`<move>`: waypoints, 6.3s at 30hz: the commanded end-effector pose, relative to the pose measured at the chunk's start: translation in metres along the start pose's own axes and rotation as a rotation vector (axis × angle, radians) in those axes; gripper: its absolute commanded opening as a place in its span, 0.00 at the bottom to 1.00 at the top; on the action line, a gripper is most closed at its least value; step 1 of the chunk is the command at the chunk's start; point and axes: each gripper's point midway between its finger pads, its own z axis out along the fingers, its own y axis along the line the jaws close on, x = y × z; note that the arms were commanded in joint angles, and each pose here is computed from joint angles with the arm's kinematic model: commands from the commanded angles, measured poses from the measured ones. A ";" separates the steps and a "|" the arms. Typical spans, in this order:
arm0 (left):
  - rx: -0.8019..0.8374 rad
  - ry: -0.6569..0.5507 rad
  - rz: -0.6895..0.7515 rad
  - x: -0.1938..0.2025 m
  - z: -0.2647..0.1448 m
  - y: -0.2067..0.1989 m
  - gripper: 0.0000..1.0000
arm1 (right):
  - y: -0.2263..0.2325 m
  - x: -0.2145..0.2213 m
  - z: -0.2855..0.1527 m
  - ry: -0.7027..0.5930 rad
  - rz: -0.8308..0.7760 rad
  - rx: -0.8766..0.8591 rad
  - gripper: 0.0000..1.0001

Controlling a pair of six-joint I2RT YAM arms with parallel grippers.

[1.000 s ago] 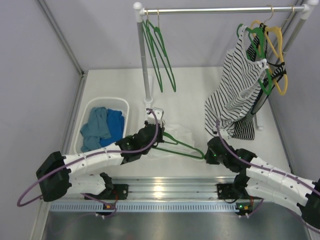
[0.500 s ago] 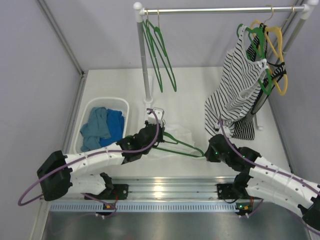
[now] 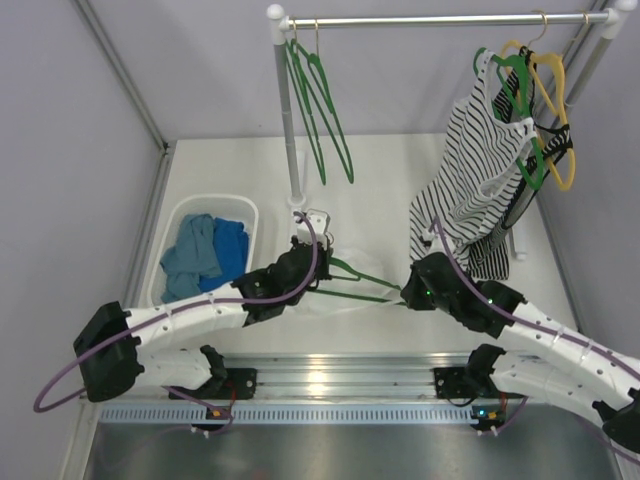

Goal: Place the tank top on the hanger

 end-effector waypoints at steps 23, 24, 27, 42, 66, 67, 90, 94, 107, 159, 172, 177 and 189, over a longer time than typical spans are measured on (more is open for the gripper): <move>-0.055 -0.226 0.059 -0.135 -0.076 -0.027 0.00 | 0.047 -0.120 -0.074 -0.234 -0.167 -0.036 0.00; -0.055 -0.221 0.070 -0.133 -0.077 -0.027 0.00 | 0.050 -0.124 -0.076 -0.239 -0.172 -0.041 0.00; -0.044 -0.238 0.081 -0.148 -0.084 -0.035 0.00 | 0.061 -0.136 -0.080 -0.248 -0.188 -0.062 0.00; -0.146 -0.301 0.173 -0.218 -0.105 -0.042 0.00 | 0.126 -0.218 -0.136 -0.375 -0.250 -0.197 0.00; -0.118 -0.334 0.127 -0.270 -0.120 -0.058 0.00 | 0.136 -0.225 -0.174 -0.413 -0.307 -0.308 0.30; -0.114 -0.335 0.124 -0.271 -0.121 -0.058 0.00 | 0.134 -0.224 -0.181 -0.432 -0.317 -0.319 0.41; 0.188 -0.274 0.094 -0.263 -0.141 -0.094 0.00 | 0.172 -0.190 -0.179 -0.528 -0.802 -0.629 0.69; 0.209 -0.277 0.094 -0.265 -0.144 -0.096 0.00 | 0.177 -0.187 -0.165 -0.505 -0.805 -0.635 0.68; 0.226 -0.290 0.098 -0.267 -0.150 -0.094 0.00 | 0.183 -0.177 -0.153 -0.485 -0.770 -0.675 0.21; 0.334 -0.367 0.168 -0.281 -0.179 -0.090 0.62 | 0.032 -0.173 -0.188 -0.477 -0.319 -0.109 0.00; 0.331 -0.372 0.170 -0.291 -0.191 -0.082 0.62 | 0.047 -0.268 -0.167 -0.534 -0.226 -0.070 0.00; 0.314 -0.362 0.176 -0.291 -0.193 -0.076 0.63 | 0.041 -0.310 -0.157 -0.556 -0.174 -0.101 0.00; 0.292 -0.367 0.213 -0.292 -0.195 -0.068 0.63 | 0.025 -0.389 -0.174 -0.699 -0.146 -0.045 0.00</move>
